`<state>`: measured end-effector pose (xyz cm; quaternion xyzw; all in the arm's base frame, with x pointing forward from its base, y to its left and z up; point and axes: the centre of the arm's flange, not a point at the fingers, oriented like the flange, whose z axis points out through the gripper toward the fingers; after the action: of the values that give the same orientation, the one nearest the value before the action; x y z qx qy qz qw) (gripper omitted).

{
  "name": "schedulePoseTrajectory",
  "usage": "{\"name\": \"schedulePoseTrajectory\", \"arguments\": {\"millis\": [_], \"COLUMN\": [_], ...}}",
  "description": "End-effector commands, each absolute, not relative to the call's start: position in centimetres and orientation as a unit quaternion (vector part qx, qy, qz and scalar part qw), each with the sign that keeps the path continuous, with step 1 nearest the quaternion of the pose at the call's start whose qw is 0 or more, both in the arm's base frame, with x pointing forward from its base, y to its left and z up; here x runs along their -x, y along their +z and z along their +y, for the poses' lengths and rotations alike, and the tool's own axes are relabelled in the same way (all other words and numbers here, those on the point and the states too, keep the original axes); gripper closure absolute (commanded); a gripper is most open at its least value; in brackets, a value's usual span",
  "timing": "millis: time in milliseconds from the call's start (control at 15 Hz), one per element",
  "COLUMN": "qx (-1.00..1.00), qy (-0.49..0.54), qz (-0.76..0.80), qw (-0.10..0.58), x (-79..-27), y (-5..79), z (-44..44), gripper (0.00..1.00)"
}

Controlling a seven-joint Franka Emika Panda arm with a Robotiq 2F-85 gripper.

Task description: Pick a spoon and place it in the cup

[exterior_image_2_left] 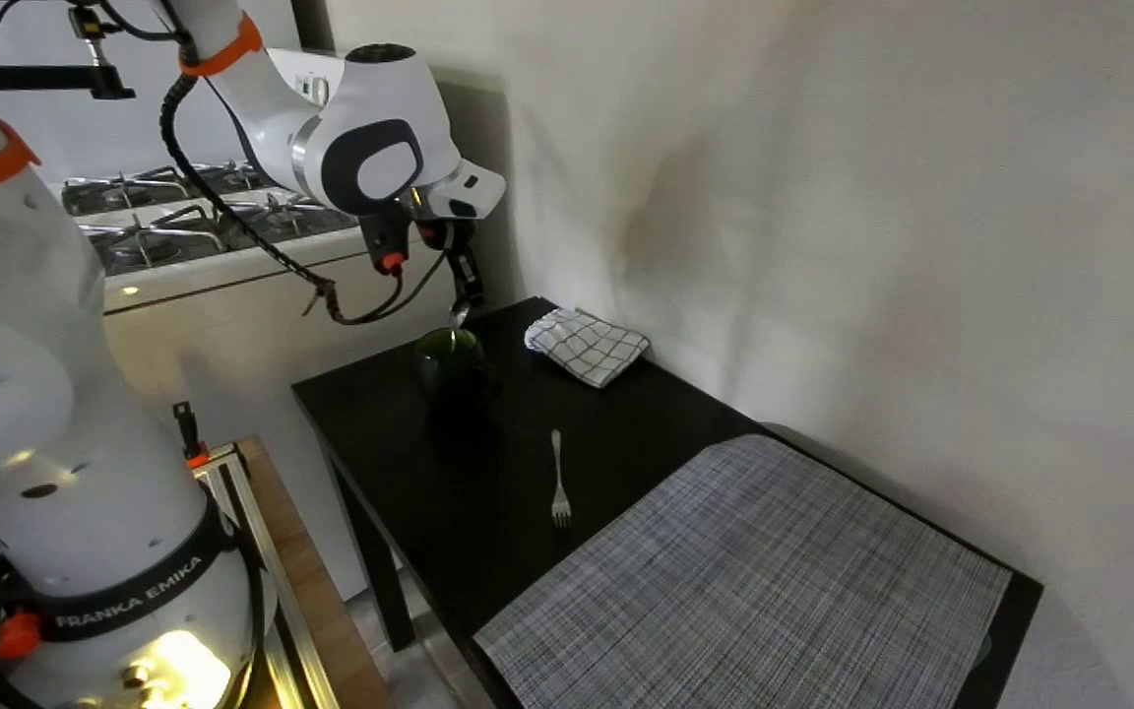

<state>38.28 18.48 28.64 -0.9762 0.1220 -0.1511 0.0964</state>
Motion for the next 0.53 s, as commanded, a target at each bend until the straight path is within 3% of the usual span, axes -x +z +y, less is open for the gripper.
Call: {"name": "schedulePoseTrajectory", "arguments": {"millis": [0, 400, 467], "qx": [0.977, 0.98, 0.981], "qy": [-0.15, -0.14, -0.136], "qz": [0.119, 0.102, 0.096], "qw": [0.09, 0.095, 0.096], "x": [-32.5, -32.8, -33.0], "y": [27.2, 28.9, 29.5], "z": [16.8, 16.8, 16.7], "gripper": [0.47, 0.02, 0.0]}}
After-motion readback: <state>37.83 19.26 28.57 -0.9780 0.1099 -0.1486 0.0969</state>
